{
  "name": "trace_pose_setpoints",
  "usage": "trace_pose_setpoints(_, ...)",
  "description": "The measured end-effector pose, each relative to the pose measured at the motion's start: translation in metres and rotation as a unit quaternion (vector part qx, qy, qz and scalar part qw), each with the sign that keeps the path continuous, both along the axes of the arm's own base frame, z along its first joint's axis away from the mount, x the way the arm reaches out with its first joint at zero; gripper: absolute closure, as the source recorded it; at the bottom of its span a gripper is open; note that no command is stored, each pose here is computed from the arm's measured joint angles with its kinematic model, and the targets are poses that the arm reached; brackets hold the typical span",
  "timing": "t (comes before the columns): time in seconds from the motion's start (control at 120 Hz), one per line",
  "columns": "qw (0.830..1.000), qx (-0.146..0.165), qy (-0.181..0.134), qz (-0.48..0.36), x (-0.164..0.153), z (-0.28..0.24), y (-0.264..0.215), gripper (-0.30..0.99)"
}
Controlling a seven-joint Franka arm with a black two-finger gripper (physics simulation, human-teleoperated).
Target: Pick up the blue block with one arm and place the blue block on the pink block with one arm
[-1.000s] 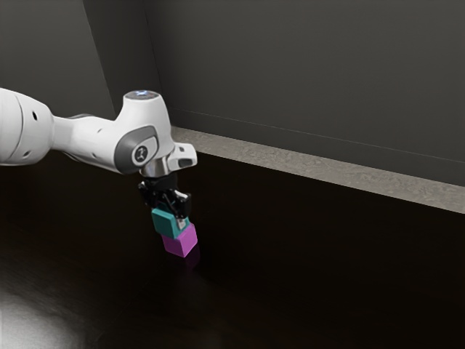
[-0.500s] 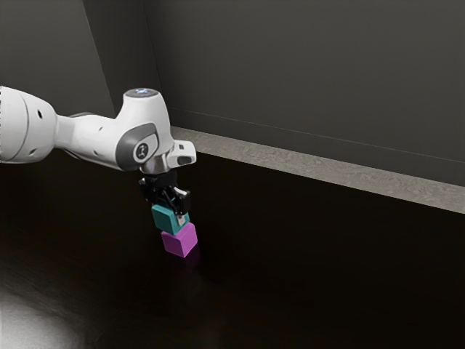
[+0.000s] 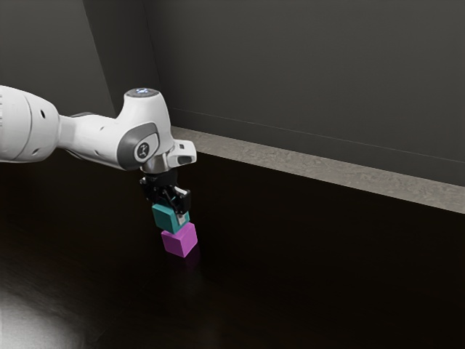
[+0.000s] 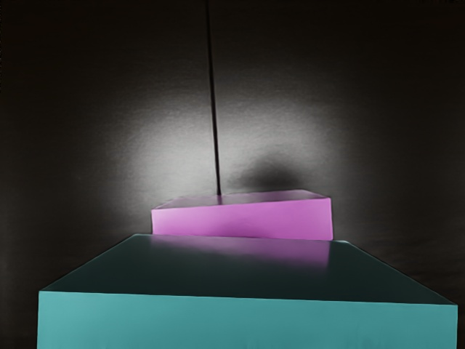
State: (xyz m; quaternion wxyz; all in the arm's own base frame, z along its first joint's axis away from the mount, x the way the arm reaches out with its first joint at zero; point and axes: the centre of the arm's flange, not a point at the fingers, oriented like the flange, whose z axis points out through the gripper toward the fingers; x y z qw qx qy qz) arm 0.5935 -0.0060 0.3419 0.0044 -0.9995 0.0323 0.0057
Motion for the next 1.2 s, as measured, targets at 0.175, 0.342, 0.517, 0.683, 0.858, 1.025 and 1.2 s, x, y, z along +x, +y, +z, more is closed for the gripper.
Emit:
trace_pose_setpoints(0.175, 1.0, 0.002, 0.0, 0.018, 0.0001, -0.0004, 0.0053, 0.32)
trace_pose_setpoints(0.342, 0.999, 0.003, 0.0, 0.037, 0.0002, -0.0004, 0.0071, 0.31)
trace_pose_setpoints(0.517, 0.999, 0.003, -0.002, 0.052, 0.0022, 0.0006, 0.007, 0.31)
trace_pose_setpoints(0.683, 0.998, 0.002, -0.011, 0.062, 0.0048, 0.0027, 0.006, 0.31)
trace_pose_setpoints(0.858, 0.997, 0.001, -0.017, 0.069, 0.0054, 0.0039, 0.0043, 0.31)
trace_pose_setpoints(1.025, 0.997, -0.002, -0.019, 0.074, 0.0041, 0.0047, 0.0012, 0.31)
trace_pose_setpoints(1.2, 0.997, -0.004, -0.017, 0.081, 0.0021, 0.0027, 0.0006, 0.31)
